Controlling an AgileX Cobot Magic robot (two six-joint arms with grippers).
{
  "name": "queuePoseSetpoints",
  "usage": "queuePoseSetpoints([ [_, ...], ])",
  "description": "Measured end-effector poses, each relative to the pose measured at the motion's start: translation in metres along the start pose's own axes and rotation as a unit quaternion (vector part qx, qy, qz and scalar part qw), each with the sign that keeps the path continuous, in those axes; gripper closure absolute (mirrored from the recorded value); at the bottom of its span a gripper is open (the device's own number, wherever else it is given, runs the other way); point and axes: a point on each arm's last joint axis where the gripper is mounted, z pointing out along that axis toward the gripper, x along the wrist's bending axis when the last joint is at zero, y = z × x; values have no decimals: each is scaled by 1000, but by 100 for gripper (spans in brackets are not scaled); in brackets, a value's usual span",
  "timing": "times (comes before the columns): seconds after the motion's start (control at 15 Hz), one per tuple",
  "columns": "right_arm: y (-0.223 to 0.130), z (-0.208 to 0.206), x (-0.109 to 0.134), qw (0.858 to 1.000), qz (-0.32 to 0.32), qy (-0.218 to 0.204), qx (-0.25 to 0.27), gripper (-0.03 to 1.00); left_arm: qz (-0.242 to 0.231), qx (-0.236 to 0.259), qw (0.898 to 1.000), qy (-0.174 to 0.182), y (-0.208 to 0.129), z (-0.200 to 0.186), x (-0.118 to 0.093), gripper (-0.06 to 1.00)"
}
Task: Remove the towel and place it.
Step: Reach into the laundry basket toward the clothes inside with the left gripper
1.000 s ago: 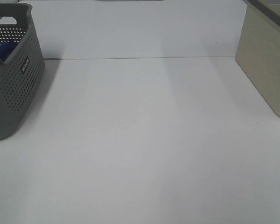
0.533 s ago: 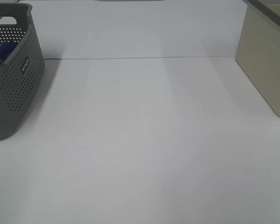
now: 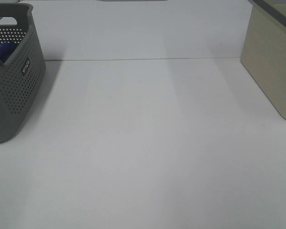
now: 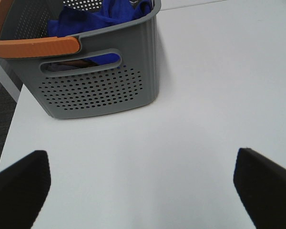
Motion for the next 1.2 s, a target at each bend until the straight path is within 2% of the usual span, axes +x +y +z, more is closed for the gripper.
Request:
queuePoseSetpoints([
  [1.2, 0, 0, 0, 1000, 0, 0, 0, 22, 0, 0, 1000, 0, 0, 0, 0, -5],
])
